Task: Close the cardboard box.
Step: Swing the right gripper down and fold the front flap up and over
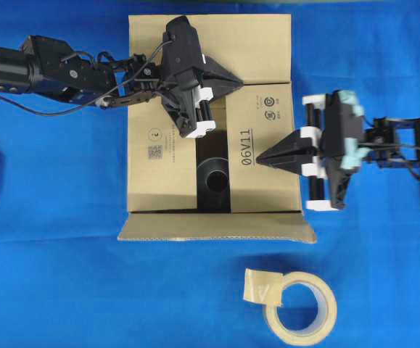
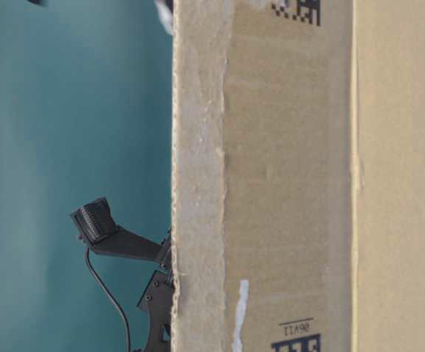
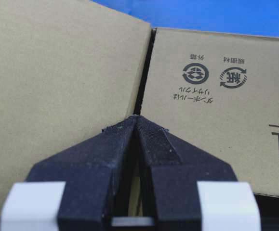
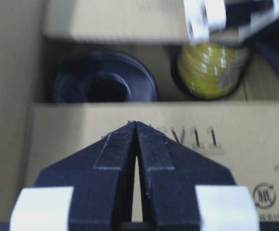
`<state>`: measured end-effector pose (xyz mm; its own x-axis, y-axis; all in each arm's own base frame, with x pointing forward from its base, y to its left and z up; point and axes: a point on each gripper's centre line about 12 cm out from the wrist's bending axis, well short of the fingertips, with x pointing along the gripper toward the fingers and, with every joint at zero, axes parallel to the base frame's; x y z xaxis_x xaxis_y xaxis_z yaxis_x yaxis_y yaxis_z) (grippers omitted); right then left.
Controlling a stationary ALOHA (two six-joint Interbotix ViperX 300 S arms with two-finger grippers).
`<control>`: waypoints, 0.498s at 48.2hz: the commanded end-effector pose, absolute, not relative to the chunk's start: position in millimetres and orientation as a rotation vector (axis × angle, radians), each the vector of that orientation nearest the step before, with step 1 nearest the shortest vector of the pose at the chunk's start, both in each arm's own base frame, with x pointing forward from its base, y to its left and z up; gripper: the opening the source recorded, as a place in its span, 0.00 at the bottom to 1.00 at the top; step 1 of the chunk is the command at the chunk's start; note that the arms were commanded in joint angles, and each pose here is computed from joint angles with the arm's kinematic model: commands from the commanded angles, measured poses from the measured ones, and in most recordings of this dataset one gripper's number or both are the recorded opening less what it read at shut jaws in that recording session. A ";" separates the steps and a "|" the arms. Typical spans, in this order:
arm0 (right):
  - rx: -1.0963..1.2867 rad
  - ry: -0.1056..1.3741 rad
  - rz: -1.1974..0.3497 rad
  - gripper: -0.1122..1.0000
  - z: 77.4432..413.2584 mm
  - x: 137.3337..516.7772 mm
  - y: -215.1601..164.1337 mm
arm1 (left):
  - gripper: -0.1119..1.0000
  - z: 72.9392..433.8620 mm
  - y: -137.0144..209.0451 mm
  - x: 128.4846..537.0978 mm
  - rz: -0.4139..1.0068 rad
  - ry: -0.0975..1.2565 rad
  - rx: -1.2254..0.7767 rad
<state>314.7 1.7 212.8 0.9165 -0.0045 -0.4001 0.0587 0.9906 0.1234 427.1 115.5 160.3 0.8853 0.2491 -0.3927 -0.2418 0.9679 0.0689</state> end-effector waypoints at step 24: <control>0.085 0.227 0.322 0.10 272.9 273.0 97.9 | 0.10 168.8 117.7 427.7 0.261 0.388 0.019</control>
